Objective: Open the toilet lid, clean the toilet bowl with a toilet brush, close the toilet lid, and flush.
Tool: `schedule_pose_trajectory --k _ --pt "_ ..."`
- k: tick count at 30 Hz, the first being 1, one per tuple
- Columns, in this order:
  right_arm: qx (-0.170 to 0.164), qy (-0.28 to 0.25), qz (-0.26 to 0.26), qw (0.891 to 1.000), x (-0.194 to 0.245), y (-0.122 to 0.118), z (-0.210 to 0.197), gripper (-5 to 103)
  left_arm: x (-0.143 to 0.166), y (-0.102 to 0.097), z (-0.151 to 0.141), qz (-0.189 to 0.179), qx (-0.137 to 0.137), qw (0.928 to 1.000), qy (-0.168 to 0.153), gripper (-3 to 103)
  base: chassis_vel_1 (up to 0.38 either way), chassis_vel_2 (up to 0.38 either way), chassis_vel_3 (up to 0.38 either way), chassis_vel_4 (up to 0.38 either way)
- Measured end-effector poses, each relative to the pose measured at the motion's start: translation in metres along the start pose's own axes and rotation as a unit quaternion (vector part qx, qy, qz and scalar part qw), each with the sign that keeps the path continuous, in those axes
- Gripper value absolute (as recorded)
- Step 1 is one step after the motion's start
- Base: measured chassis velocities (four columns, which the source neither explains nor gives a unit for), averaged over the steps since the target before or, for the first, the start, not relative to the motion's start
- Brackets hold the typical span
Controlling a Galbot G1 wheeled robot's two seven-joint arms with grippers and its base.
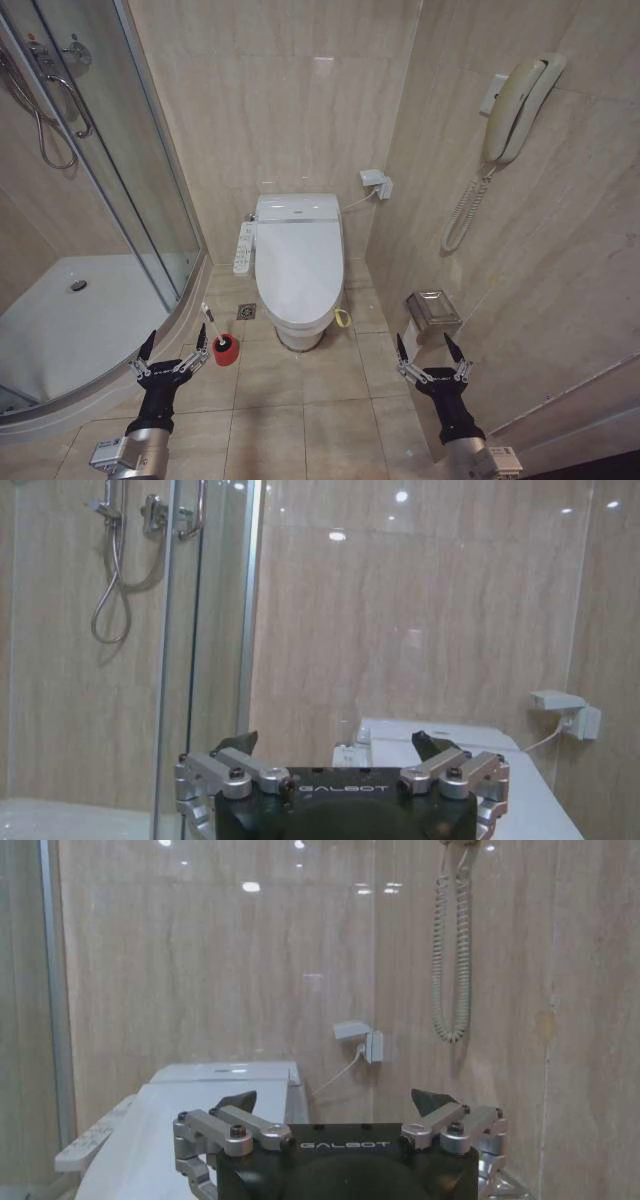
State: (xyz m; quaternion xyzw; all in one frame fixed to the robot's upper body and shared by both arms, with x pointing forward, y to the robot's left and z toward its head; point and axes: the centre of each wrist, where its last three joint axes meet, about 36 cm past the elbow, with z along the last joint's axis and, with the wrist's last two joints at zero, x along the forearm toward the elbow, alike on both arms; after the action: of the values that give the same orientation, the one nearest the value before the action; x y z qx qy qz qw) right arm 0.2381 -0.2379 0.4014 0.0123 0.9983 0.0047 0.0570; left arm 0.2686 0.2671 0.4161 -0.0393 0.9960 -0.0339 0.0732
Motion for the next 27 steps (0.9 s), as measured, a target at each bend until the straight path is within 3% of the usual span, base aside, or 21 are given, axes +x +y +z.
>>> schedule_pose_trajectory --k 27 --pt "0.002 0.007 -0.014 1.0 0.0015 0.0021 0.0084 100 0.0 0.0 0.0 0.0 0.0 1.0 0.0 100 -0.002 0.002 0.003 -0.004"
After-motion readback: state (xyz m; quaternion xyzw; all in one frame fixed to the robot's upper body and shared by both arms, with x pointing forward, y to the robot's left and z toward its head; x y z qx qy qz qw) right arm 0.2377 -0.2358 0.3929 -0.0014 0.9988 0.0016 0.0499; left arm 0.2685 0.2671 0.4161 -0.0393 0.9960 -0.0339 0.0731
